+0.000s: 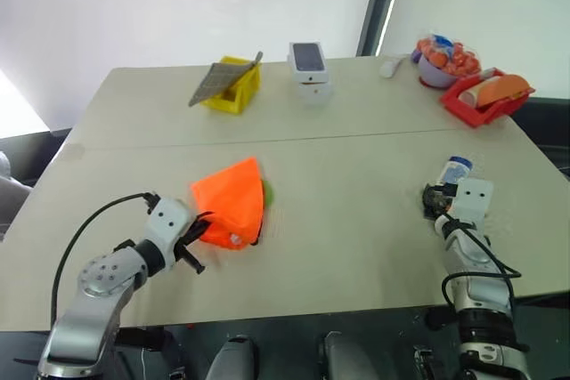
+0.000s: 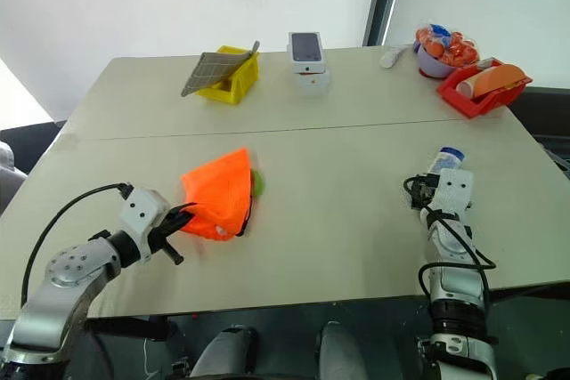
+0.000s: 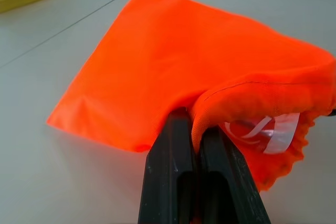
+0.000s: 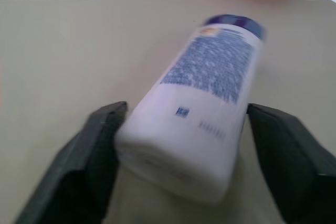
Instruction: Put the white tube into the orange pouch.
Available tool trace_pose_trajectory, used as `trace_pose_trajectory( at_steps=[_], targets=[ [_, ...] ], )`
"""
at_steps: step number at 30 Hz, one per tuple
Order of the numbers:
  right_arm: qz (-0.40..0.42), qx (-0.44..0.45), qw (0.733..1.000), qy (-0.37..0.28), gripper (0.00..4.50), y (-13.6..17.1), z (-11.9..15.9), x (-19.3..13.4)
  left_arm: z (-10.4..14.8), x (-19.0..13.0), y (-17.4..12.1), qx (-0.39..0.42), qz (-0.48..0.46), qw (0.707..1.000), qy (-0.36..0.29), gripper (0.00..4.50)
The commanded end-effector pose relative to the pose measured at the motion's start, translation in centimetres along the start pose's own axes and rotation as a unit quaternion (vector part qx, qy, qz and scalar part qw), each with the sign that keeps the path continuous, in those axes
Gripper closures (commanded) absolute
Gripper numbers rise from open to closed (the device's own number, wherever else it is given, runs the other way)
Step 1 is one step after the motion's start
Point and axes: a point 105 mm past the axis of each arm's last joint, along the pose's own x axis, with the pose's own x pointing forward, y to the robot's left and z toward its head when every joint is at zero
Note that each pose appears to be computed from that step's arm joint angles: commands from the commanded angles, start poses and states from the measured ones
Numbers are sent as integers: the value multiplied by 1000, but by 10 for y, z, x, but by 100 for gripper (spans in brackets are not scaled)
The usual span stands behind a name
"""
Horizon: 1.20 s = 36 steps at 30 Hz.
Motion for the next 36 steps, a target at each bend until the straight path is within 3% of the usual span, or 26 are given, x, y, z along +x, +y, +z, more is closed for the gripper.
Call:
trace_pose_trajectory(
  at_steps=[1, 6, 9, 11, 14, 20, 26, 36],
  targets=[
    [-5, 5, 1000, -21, 265, 0, 9, 0, 14, 7, -2, 1, 2, 999, -32, 450],
    [32, -3, 999, -42, 265, 9, 16, -6, 18, 15, -7, -15, -5, 999, -47, 450],
    [157, 1, 983, -95, 265, 43, 38, -23, 21, 19, -8, -34, -7, 998, -59, 450],
    [278, -1, 953, -117, 265, 73, 50, -46, 24, 21, -6, -51, -6, 996, -69, 450],
    [458, -3, 885, -88, 265, 112, 49, -93, 28, 22, -1, -83, -8, 993, -82, 450],
    [643, 10, 766, 2, 265, 149, 39, -163, 35, 24, 4, -123, -24, 987, -101, 450],
    [702, 5, 710, 43, 265, 163, 31, -189, 42, 23, 11, -156, -35, 980, -116, 450],
    [718, 7, 694, 44, 265, 175, 32, -196, 54, 23, -4, -162, -113, 974, -115, 450]
  ],
)
